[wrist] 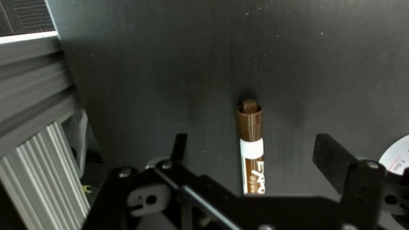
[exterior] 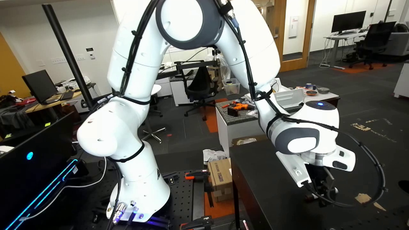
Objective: Put the black marker in the cup
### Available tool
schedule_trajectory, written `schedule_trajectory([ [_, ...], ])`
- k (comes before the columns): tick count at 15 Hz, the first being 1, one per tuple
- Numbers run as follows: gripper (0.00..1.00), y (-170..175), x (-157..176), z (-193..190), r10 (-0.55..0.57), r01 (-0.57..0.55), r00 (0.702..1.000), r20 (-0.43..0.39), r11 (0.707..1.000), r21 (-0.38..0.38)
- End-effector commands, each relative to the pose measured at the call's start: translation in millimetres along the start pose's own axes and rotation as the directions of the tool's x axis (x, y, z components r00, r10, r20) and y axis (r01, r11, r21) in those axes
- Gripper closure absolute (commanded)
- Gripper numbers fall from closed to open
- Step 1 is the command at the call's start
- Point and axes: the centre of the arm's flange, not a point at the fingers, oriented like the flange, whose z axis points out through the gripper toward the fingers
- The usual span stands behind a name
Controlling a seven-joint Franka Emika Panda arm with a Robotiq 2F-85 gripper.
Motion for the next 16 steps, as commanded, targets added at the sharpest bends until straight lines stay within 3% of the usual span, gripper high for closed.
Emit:
schedule_trajectory([
  [1, 0.0, 4.8, 6.5, 2.5, -0.041, 0.041, 0.999, 0.029, 0.999, 0.01],
  [5, 0.0, 4.9, 6.1, 3.7, -0.092, 0.092, 0.995, 0.048, 0.996, 0.009],
  [7, 0.26, 5.5, 6.3, 3.8, -0.104, 0.103, 0.993, 0.051, 0.995, 0.008],
  [16, 0.95, 8.7, 5.3, 6.1, -0.105, 0.105, 0.992, 0.069, 0.994, 0.009],
])
